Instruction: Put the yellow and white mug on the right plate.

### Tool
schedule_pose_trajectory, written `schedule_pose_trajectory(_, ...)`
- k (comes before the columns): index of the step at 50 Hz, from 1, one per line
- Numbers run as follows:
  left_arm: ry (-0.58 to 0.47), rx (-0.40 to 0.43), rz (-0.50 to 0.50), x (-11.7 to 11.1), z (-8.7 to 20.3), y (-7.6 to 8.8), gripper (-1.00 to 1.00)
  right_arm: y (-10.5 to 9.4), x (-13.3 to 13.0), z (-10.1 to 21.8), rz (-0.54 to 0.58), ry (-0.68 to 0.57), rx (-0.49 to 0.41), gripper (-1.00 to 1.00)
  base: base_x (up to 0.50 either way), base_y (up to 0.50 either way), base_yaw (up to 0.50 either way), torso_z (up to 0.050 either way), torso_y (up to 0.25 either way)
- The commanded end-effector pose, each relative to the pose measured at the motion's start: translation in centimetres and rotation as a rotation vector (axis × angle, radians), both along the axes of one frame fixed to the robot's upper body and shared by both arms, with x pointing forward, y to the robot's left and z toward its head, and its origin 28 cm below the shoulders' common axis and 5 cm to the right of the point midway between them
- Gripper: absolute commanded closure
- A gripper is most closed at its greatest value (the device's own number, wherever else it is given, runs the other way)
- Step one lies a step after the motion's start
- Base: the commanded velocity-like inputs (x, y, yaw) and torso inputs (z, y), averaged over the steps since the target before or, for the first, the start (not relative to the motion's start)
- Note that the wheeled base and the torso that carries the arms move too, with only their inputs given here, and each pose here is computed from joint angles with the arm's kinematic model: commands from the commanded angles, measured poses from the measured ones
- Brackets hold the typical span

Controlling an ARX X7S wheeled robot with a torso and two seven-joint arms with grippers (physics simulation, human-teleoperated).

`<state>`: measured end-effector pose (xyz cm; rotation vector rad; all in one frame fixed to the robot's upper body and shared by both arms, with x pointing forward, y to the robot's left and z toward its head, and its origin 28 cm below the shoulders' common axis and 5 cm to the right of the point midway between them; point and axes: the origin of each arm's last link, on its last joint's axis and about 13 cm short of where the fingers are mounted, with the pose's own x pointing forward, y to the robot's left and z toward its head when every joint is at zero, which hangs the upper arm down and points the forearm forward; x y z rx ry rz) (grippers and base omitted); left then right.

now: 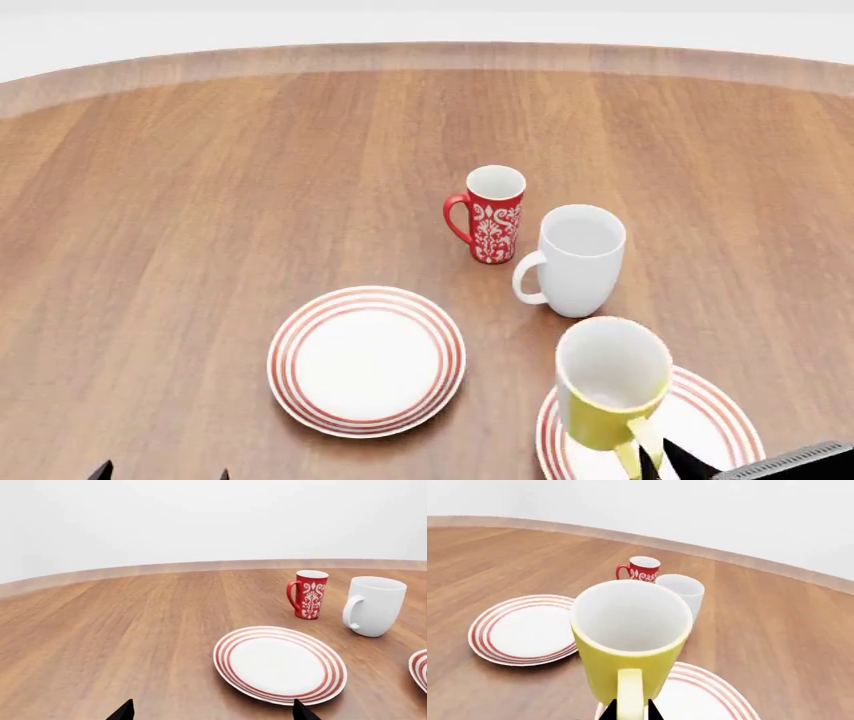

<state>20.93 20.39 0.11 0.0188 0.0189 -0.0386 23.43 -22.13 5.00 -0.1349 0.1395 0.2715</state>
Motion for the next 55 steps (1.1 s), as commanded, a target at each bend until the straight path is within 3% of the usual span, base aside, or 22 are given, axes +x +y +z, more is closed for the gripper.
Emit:
schedule_pose_trajectory(1,-0.002,0.000,-0.002,0.0,0.1,0.0,-1.00,-1.7,0.1,-0.5,-0.174,-0.012,0.035,1.00,0.00,0.00,0.00,0.000,0.000)
schedule_pose_trajectory(12,0.002,0.000,-0.003,0.0,-0.1,0.0,-1.00,-1.9,1.0,-2.0,-0.351,0.011,0.085,1.00,0.00,0.00,0.00,0.000,0.000)
schedule_pose_trajectory(55,0.004,-0.001,-0.006,0.0,-0.2,0.0,-1.00,-0.6,3.6,-2.8,-0.276,0.048,0.066,1.00,0.00,0.00,0.00,0.000,0.000)
